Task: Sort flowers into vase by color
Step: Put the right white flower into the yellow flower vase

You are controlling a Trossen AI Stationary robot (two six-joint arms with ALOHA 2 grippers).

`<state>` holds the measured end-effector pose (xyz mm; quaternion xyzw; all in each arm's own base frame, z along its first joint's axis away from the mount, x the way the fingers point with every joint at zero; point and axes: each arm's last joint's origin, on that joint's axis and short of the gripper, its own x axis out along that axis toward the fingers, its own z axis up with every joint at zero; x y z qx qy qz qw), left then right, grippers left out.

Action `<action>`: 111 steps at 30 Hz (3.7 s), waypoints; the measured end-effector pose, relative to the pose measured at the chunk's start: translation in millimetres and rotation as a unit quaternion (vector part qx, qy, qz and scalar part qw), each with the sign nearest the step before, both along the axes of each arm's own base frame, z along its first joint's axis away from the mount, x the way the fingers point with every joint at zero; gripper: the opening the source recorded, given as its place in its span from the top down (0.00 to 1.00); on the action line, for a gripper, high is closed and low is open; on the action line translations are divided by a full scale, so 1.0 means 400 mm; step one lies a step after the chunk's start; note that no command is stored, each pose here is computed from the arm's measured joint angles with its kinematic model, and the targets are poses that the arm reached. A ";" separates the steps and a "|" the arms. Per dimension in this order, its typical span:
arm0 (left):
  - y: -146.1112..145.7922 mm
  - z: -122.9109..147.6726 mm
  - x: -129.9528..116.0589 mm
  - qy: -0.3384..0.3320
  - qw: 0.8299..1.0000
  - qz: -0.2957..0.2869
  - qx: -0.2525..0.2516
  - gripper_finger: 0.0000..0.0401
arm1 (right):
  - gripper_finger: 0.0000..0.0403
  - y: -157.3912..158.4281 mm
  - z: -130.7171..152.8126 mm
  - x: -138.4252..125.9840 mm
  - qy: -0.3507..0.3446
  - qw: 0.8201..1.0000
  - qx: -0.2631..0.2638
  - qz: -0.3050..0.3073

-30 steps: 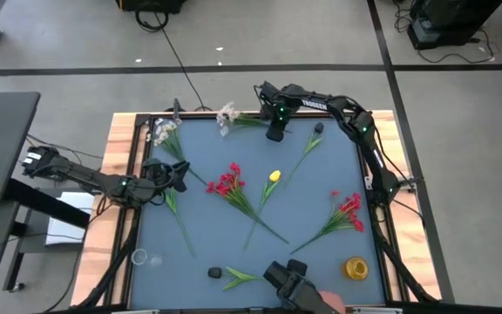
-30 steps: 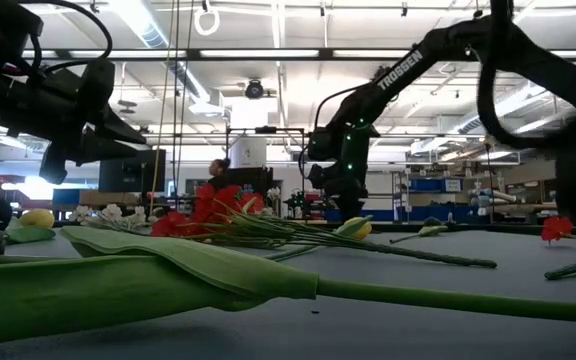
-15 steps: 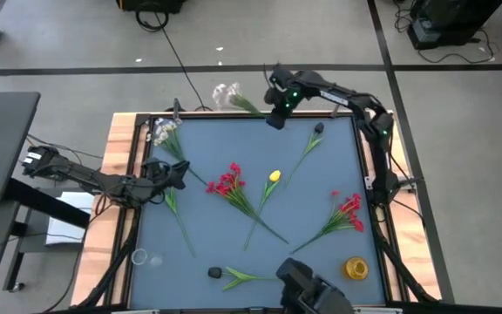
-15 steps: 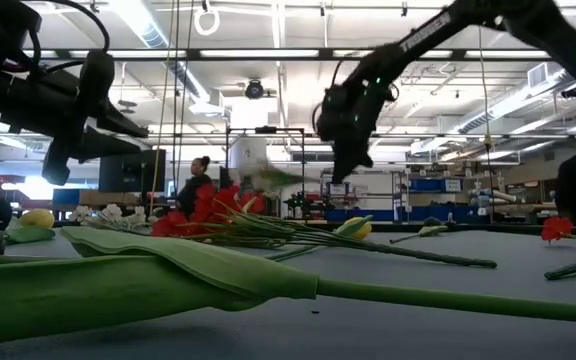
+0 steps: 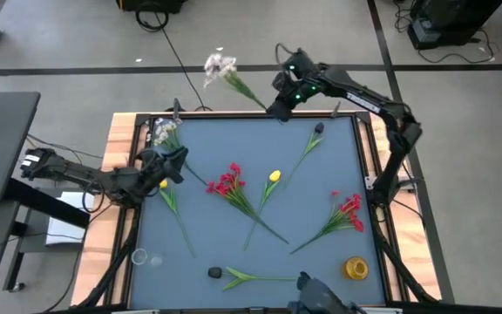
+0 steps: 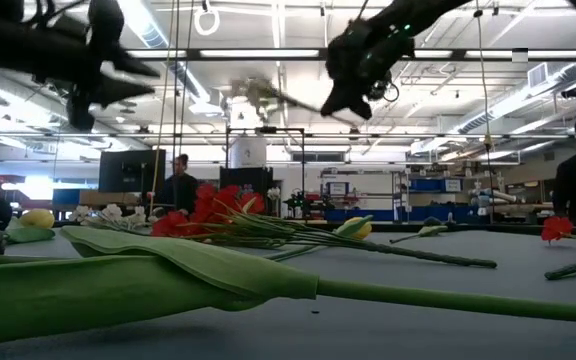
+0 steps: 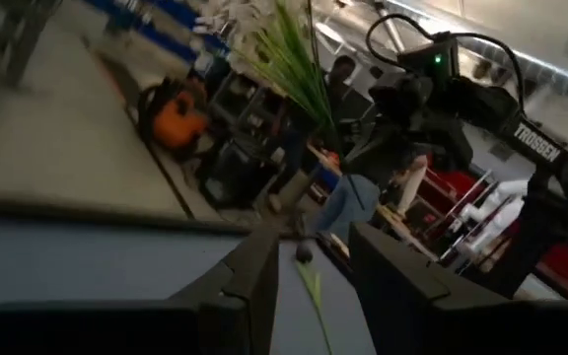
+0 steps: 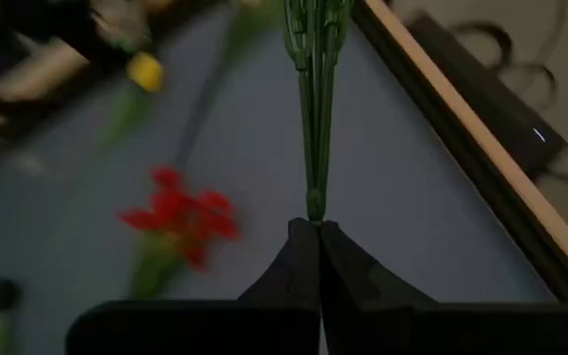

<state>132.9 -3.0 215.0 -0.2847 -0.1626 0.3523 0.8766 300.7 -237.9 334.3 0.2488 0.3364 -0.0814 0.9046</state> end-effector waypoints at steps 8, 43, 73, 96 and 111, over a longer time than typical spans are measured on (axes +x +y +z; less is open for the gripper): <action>0.035 0.138 0.105 0.043 0.996 -0.020 0.073 0.48 | 1.00 0.096 0.024 -0.063 -0.122 0.992 0.031 -0.002; 0.165 0.312 0.407 0.053 0.947 -0.238 0.209 0.48 | 1.00 0.371 0.061 -0.036 -0.227 0.969 -0.067 0.074; 0.156 0.253 0.413 0.169 0.909 -0.318 0.212 0.96 | 0.50 0.418 0.059 -0.059 -0.171 0.985 -0.030 -0.010; 0.166 0.236 0.409 0.196 0.882 -0.365 0.222 0.95 | 0.58 0.427 0.041 0.099 -0.327 0.937 -0.108 0.051; 0.199 0.248 0.336 0.265 0.892 -0.323 0.172 0.49 | 0.96 0.439 0.075 0.042 -0.229 0.951 -0.181 -0.101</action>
